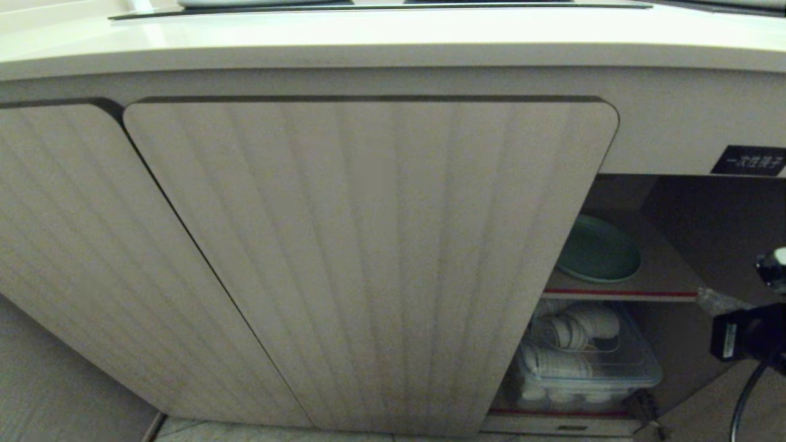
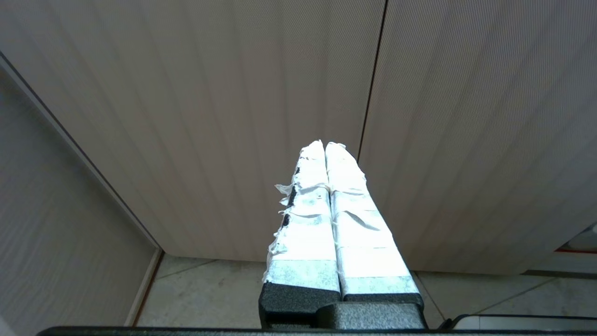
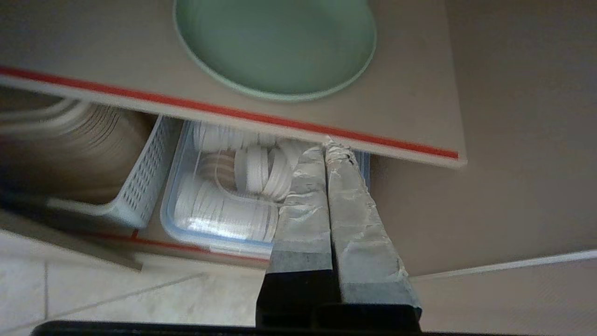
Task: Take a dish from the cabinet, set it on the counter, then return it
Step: Take the plate from the cabinet
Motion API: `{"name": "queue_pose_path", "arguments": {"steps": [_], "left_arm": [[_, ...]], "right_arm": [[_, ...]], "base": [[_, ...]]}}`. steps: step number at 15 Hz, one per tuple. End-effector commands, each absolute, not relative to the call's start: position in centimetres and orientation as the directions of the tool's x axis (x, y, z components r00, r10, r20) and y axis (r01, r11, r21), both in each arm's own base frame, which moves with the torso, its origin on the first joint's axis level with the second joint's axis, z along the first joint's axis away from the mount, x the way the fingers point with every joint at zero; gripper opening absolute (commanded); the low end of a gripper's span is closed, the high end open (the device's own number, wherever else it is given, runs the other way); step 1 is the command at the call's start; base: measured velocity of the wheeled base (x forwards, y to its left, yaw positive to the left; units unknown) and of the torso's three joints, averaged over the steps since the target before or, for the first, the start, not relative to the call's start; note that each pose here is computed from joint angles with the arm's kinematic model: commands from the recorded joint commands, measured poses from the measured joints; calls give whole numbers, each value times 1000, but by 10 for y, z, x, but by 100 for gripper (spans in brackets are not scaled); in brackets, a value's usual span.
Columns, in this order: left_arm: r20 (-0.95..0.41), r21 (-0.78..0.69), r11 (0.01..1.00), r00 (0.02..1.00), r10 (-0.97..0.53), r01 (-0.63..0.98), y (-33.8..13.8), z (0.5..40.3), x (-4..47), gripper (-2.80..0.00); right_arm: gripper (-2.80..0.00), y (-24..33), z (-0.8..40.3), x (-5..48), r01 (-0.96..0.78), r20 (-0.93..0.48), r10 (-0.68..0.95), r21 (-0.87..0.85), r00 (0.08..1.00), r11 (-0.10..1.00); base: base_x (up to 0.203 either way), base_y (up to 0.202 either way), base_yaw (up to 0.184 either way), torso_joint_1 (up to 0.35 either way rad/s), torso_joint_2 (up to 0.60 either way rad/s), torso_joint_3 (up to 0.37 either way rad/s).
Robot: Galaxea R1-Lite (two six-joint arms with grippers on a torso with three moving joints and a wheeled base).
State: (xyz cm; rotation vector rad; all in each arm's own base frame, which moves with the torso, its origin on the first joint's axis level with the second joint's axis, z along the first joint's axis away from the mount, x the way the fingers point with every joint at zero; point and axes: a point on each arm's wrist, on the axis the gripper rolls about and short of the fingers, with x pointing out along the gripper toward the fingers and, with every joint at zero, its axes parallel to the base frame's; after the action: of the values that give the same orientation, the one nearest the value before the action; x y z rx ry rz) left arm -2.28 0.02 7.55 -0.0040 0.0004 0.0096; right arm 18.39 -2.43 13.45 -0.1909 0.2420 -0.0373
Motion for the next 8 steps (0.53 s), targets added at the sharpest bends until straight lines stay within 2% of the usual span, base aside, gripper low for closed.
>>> {"name": "queue_pose_path", "arguments": {"steps": [1,8], "left_arm": [[0,-5,1000,1000,11,-11,0,75,-23,-280],[0,-5,1000,1000,11,-11,0,75,-23,-280]], "right_arm": [[-280,-26,127,194,13,-251,-62,-193,966,981],[-280,-32,123,229,33,-162,-67,-204,985,978]], "base": [[0,0,0,0,0,0],[0,0,0,0,0,0]]}}
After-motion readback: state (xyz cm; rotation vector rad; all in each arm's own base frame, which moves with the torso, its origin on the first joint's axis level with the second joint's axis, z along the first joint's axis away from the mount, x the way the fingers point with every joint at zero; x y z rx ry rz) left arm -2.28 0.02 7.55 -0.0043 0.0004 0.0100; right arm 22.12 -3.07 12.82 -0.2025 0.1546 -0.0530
